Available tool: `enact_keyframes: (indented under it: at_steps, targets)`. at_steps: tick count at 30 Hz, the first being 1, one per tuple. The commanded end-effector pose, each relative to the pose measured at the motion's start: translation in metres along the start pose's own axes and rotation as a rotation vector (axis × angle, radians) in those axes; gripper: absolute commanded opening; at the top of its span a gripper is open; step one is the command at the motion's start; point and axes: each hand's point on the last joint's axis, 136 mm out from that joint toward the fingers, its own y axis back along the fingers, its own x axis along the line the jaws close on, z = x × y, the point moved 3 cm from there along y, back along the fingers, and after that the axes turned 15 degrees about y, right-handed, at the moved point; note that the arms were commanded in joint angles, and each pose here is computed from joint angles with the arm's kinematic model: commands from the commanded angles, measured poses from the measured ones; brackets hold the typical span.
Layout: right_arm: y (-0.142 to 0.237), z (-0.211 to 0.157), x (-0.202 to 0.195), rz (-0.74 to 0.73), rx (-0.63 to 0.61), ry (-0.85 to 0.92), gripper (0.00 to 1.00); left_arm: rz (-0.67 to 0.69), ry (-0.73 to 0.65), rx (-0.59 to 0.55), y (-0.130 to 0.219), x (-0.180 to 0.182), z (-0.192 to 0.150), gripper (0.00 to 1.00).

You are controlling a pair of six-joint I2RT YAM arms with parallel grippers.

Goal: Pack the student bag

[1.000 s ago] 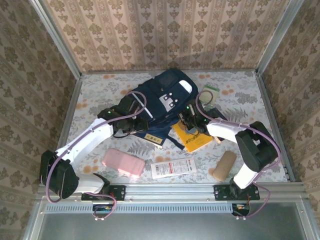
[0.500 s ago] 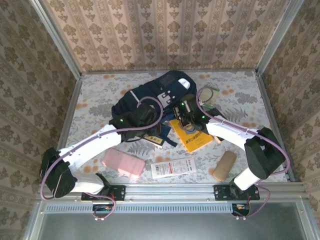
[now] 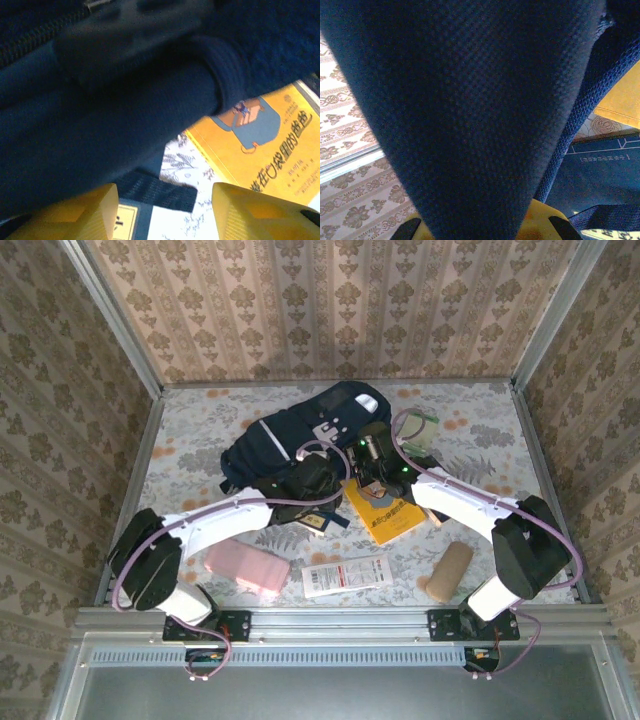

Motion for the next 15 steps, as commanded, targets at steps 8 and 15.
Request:
enact_keyframes:
  at_steps: [8,15]
  targets:
    - [0.037,0.009,0.058,0.201,-0.035,-0.041,0.0,0.067,-0.049,-0.169,-0.009,-0.008,0.033,0.49]
    - [0.037,0.007,0.066,0.234,-0.016,-0.028,0.0,0.058,-0.093,-0.257,-0.011,-0.015,0.047,0.39]
